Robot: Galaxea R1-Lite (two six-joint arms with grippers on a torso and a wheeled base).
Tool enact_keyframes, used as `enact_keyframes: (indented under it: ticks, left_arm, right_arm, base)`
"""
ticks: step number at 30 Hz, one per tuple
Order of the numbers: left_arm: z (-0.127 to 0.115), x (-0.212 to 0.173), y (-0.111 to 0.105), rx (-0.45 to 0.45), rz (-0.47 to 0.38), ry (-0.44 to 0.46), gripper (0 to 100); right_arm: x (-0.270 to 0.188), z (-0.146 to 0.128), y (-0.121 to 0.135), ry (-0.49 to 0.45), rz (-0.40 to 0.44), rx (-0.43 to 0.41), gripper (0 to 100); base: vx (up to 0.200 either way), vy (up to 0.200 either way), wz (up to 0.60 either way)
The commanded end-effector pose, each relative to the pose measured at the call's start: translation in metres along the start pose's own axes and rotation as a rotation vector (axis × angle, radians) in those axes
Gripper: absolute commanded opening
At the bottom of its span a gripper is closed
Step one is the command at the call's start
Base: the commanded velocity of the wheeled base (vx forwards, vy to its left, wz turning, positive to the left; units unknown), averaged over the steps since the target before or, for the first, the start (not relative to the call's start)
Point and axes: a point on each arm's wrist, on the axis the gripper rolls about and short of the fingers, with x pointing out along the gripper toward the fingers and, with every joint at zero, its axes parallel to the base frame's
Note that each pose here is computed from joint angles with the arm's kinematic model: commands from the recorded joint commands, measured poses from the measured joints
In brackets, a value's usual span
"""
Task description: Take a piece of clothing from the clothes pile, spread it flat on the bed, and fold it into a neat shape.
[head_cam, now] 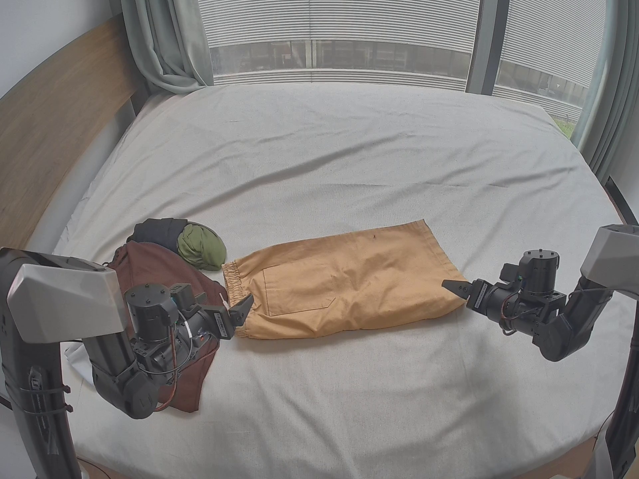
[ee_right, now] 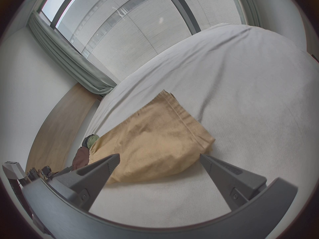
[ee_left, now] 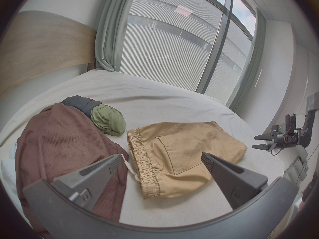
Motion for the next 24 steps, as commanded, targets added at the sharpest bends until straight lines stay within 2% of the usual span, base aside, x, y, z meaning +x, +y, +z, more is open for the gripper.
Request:
enact_keyframes:
  ticks: [1, 7, 17, 20, 24]
  left_arm:
    - [0.006, -0.008, 0.003, 0.012, 0.010, -0.007, 100]
    - [0.002, -0.012, 0.003, 0.062, 0.012, 0.014, 100]
    - [0.002, -0.013, 0.002, 0.063, 0.011, 0.016, 100]
    - [0.000, -0.014, 0.002, 0.063, 0.013, 0.023, 100]
    - [0.000, -0.014, 0.003, 0.061, 0.014, 0.023, 100]
  right_arm:
    - [0.009, -0.015, -0.009, 0.050, -0.025, 0.018, 100]
    - [0.015, -0.024, -0.007, 0.080, -0.023, 0.058, 100]
    - [0.033, -0.038, -0.019, 0.115, -0.044, 0.080, 100]
    - [0.047, -0.044, -0.019, 0.120, -0.034, 0.120, 100]
    - [0.062, -0.051, -0.021, 0.119, -0.023, 0.132, 100]
  base:
    - [0.000, 0.000, 0.00]
    - [0.000, 0.000, 0.00]
    - [0.000, 0.000, 0.00]
    - [0.000, 0.000, 0.00]
    - [0.000, 0.000, 0.00]
